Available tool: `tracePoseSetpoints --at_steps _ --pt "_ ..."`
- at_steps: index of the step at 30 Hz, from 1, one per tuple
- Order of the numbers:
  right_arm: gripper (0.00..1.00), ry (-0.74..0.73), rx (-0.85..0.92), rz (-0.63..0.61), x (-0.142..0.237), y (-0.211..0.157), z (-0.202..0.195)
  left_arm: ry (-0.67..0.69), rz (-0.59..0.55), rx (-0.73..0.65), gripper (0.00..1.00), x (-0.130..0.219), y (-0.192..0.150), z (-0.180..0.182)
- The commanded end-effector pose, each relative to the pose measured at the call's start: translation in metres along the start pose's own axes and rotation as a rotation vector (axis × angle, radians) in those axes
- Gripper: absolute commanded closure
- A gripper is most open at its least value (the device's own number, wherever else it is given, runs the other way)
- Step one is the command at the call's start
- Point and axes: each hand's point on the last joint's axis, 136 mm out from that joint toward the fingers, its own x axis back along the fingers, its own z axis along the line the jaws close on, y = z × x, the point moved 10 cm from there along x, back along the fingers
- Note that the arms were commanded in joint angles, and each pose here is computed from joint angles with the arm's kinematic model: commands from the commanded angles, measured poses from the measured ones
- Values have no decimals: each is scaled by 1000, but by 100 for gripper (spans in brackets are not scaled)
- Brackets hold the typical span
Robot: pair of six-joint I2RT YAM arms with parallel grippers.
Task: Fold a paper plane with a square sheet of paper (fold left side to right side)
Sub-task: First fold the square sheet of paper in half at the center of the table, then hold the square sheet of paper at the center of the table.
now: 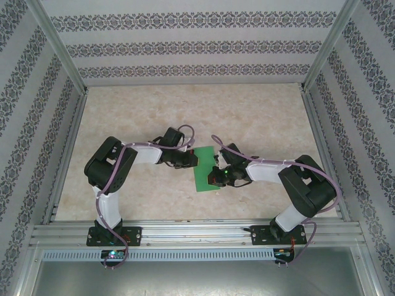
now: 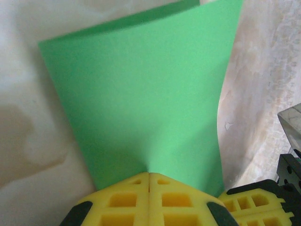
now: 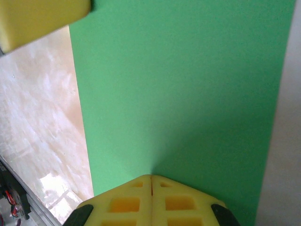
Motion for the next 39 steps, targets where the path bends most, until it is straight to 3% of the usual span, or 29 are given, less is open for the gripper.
tracePoseSetpoints --at_steps 1,13,19,23,31,39 --pt "100 -253 -94 134 -11 -33 -42 164 -96 6 100 8 26 35" --pt "100 -258 -100 125 -11 -34 -43 199 -165 -20 100 8 75 35" --pt "100 -239 -110 107 -10 -32 -41 195 -174 -21 100 8 80 38" --pt "100 -195 -124 65 -10 -29 -36 175 -211 -53 100 26 81 22" --pt "100 -122 -130 -11 -10 -19 -24 136 -261 -83 100 70 47 -13" --pt "100 -113 -117 -28 -9 -13 -18 -11 -145 -12 100 32 2 -26"
